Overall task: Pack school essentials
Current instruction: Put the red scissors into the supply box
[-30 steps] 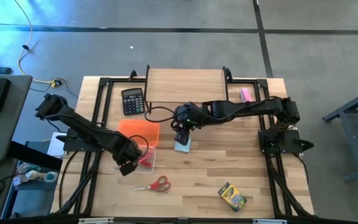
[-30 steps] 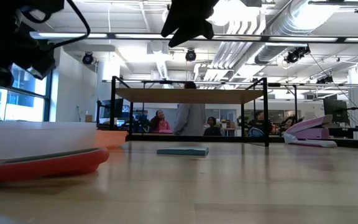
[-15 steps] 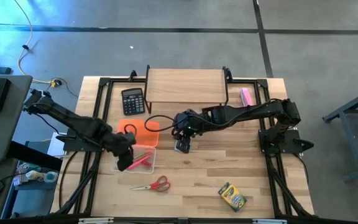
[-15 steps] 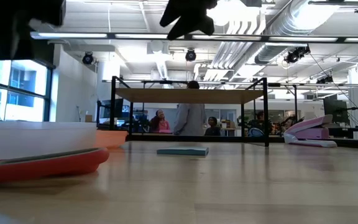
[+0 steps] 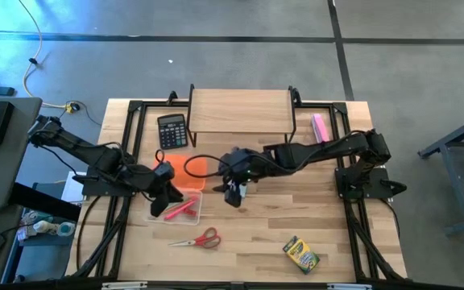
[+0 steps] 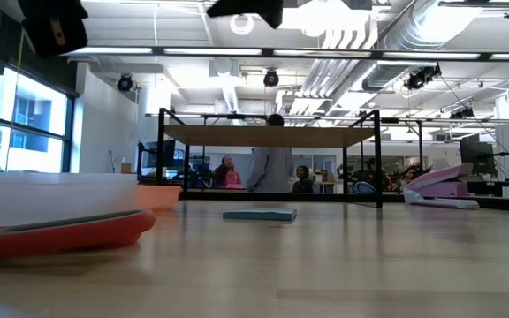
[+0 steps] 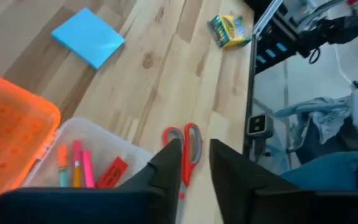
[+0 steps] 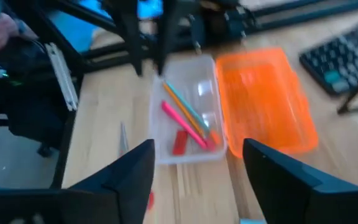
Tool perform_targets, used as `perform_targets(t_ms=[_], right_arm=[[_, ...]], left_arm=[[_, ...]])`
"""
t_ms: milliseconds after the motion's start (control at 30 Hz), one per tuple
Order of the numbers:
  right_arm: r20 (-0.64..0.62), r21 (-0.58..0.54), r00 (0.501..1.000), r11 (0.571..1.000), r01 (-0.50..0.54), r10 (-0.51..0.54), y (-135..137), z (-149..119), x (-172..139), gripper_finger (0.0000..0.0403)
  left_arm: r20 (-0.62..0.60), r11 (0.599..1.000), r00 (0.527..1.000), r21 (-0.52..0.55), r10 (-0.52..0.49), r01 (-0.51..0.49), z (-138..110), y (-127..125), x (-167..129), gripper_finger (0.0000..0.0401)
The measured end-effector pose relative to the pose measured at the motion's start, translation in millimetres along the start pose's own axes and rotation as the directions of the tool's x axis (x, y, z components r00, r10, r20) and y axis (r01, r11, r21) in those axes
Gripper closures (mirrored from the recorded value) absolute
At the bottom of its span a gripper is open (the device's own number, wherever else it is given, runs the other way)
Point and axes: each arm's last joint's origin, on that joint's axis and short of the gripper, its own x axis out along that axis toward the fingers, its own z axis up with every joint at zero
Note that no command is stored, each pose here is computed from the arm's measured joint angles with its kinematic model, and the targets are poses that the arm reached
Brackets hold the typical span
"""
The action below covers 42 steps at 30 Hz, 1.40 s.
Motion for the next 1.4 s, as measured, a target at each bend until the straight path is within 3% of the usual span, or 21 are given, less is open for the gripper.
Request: perform_targets(t_ms=[267,633,1000,1100,1267,1400], right_arm=[[0.129,-0.115,0.989,0.992,-0.06,0.074,19,9,-2,0.0153],[0.254,-0.161,0.96,0.984,-0.081,0.121,37,16,-6,0.0153],[0.386,-0.135,0.909,0.985,-0.109,0.154,50,33,-13,0.0153],[0.373,-0.167,0.912,0.979,-0.114,0.17,59,38,-8,0.0153],[0.18,-0.19,0.968,0.972,-0.138,0.173,63,29,17,0.0153],[0.049,-0.22,0.977,0.956,-0.192,0.207,64,14,40,0.0153]], left_arm=[[0.027,0.988,1.0,0.151,0.014,-0.018,1,1,-3,0.0265],[0.138,0.97,0.987,0.218,0.078,-0.107,-1,14,-34,0.0281],[0.17,0.967,0.984,0.236,0.055,-0.095,-3,20,-51,0.0284],[0.168,0.963,0.984,0.252,0.057,-0.099,-3,20,-51,0.0284],[0.148,0.96,0.986,0.257,0.074,-0.111,-5,21,-50,0.0284],[0.125,0.958,0.987,0.257,0.101,-0.13,-7,24,-50,0.0284]])
